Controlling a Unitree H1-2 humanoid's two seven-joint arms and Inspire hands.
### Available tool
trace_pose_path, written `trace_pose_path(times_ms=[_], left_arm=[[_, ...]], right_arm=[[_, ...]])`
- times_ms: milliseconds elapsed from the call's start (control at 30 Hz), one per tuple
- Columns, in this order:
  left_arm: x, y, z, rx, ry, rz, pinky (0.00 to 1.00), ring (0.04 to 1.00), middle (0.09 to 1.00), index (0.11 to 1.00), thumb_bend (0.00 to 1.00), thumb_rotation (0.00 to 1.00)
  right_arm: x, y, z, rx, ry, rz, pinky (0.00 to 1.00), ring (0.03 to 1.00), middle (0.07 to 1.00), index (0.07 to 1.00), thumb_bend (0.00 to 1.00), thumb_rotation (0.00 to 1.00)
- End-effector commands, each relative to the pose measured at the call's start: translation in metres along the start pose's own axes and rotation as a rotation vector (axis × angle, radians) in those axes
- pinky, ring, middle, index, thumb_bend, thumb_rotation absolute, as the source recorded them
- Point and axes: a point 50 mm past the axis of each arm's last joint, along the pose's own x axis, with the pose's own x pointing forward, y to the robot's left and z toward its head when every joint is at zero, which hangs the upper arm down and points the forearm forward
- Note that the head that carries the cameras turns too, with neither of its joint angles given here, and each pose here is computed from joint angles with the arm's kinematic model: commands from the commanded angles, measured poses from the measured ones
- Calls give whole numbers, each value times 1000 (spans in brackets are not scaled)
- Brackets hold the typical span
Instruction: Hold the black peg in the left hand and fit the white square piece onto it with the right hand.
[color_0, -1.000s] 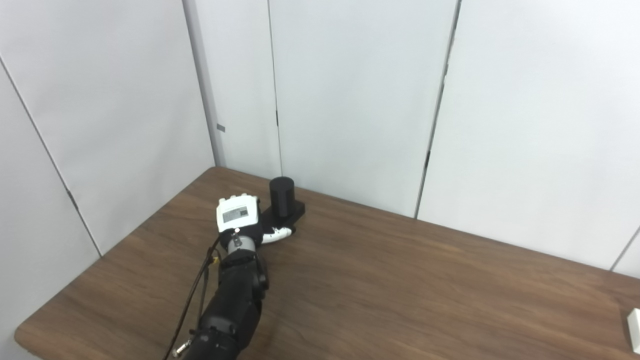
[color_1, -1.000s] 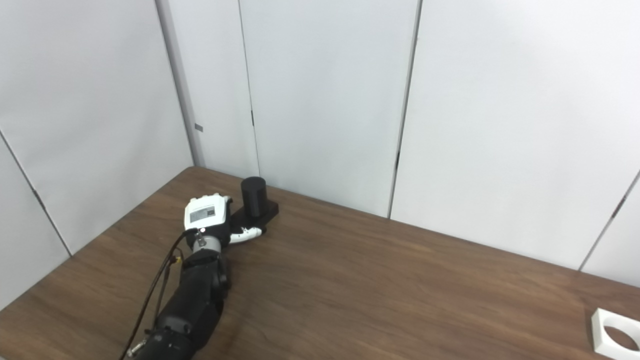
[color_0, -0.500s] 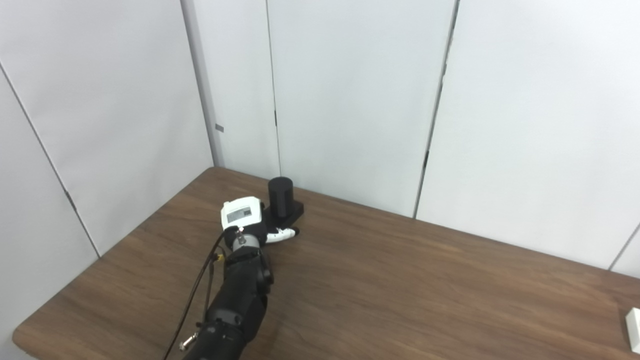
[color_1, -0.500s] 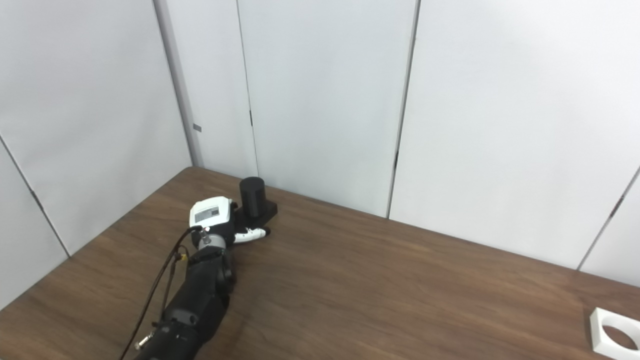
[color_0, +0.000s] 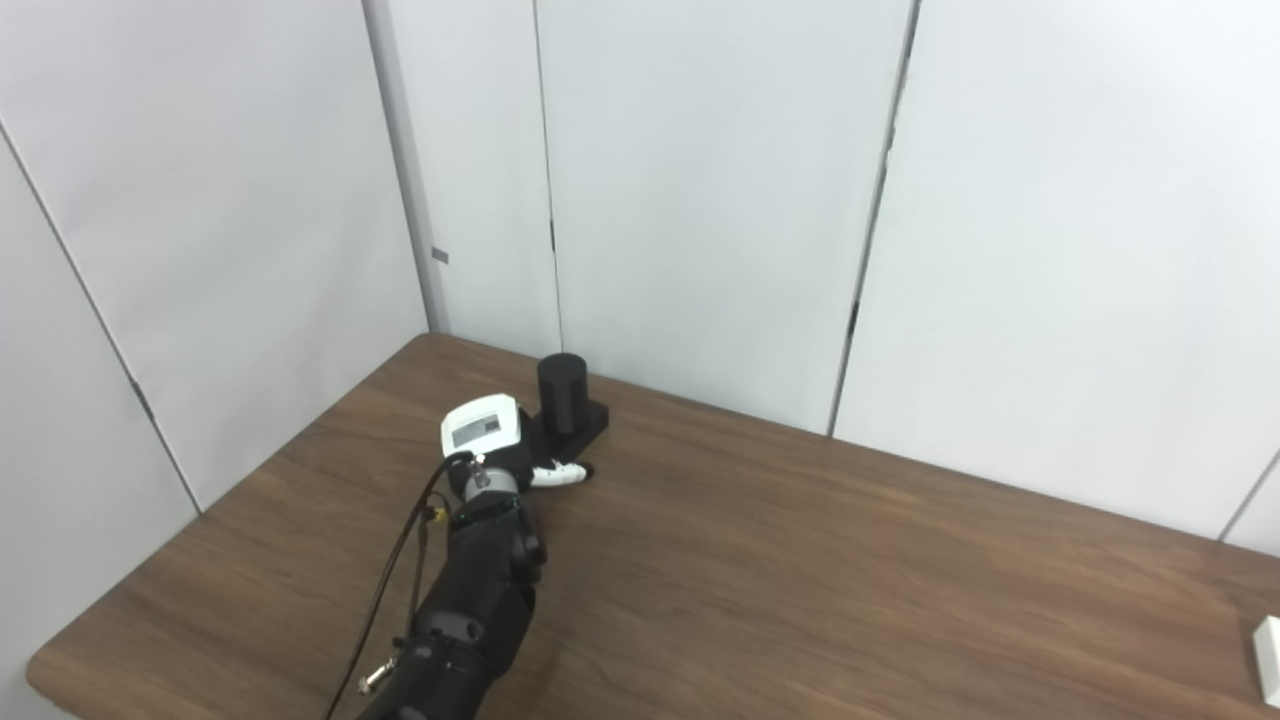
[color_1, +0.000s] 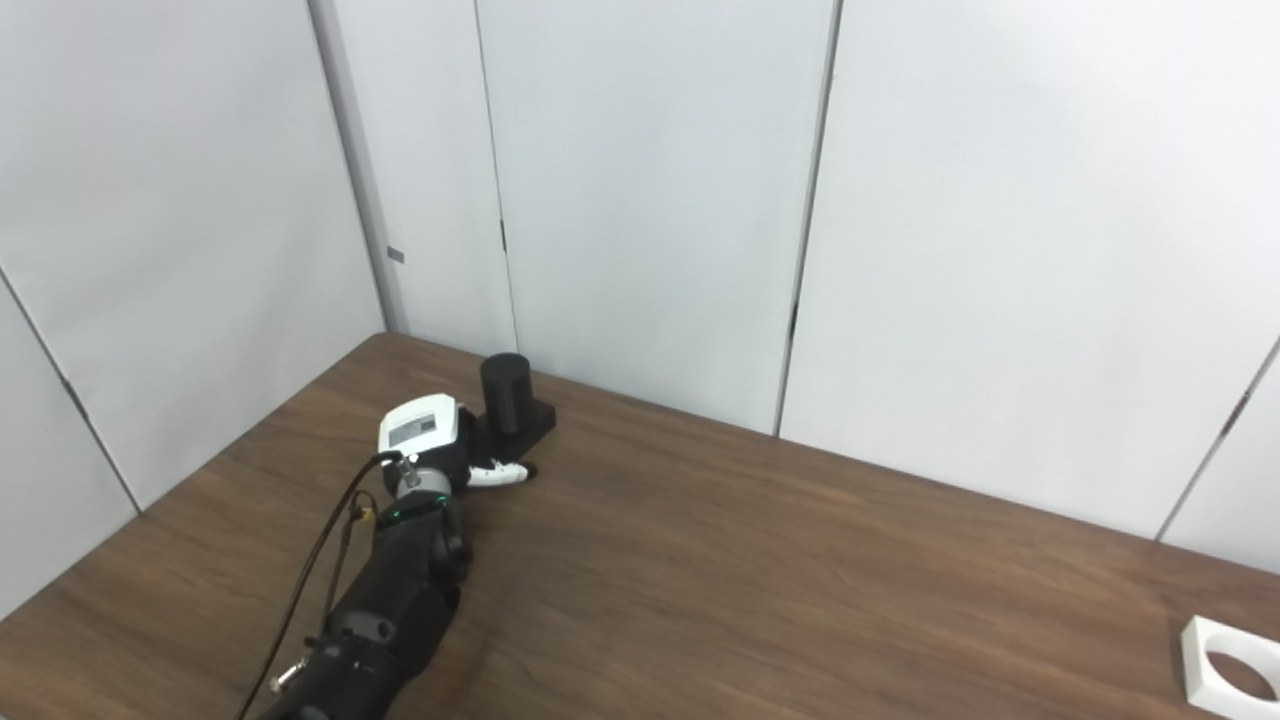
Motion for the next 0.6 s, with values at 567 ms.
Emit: trace_pose_path(times_ms=[567], left_arm=[[11, 26, 6, -95, -41, 131, 846, 823, 752, 482, 521, 48]], right_arm=[[-3, 12, 0, 40, -15, 3, 882, 923, 909, 925, 763, 856]])
